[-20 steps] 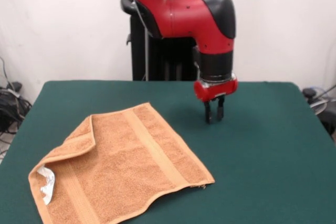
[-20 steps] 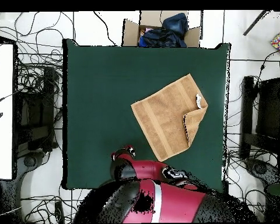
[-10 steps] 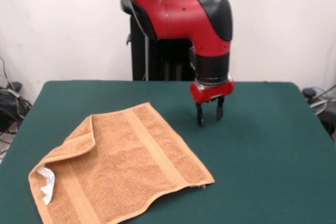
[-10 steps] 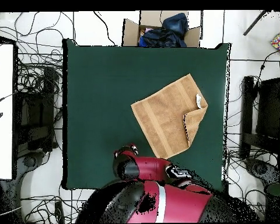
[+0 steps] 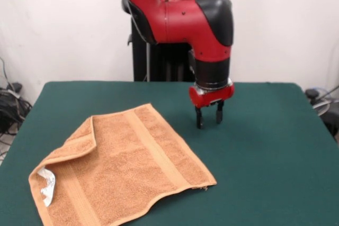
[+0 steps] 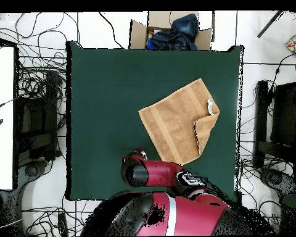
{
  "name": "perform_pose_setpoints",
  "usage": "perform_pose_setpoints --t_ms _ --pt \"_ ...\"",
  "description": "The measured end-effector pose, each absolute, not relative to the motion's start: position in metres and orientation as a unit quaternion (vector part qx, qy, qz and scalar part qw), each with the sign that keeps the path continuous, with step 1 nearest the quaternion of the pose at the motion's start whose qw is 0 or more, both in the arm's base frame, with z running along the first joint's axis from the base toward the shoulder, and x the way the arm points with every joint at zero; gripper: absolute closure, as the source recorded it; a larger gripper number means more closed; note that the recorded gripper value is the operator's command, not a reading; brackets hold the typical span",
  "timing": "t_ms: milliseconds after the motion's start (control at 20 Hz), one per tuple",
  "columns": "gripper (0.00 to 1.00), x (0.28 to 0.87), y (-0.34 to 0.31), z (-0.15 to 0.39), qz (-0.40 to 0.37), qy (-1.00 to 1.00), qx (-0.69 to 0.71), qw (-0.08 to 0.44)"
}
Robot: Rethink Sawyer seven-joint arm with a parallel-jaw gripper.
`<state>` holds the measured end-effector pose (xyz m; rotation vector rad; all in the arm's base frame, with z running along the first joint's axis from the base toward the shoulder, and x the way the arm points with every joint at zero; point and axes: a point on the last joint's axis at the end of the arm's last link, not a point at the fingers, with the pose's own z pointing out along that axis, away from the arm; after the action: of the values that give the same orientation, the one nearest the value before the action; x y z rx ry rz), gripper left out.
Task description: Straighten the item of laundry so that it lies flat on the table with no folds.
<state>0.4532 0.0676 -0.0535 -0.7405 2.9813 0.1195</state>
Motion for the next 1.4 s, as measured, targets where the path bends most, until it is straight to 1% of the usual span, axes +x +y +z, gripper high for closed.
perform_pose_setpoints --t_ms 300,500,850,1100,1400 --pt "0.00 0.460 0.064 -0.051 0.041 0.969 -0.242 0.017" --pt "0.00 0.474 0.054 -0.046 0.034 0.971 -0.236 0.022" --pt "0.00 0.507 0.023 -0.013 0.014 0.974 -0.222 0.035" --pt "0.00 0.519 0.016 0.006 0.005 0.974 -0.222 0.037" --pt "0.00 0.542 0.005 0.013 -0.007 0.974 -0.218 0.054"
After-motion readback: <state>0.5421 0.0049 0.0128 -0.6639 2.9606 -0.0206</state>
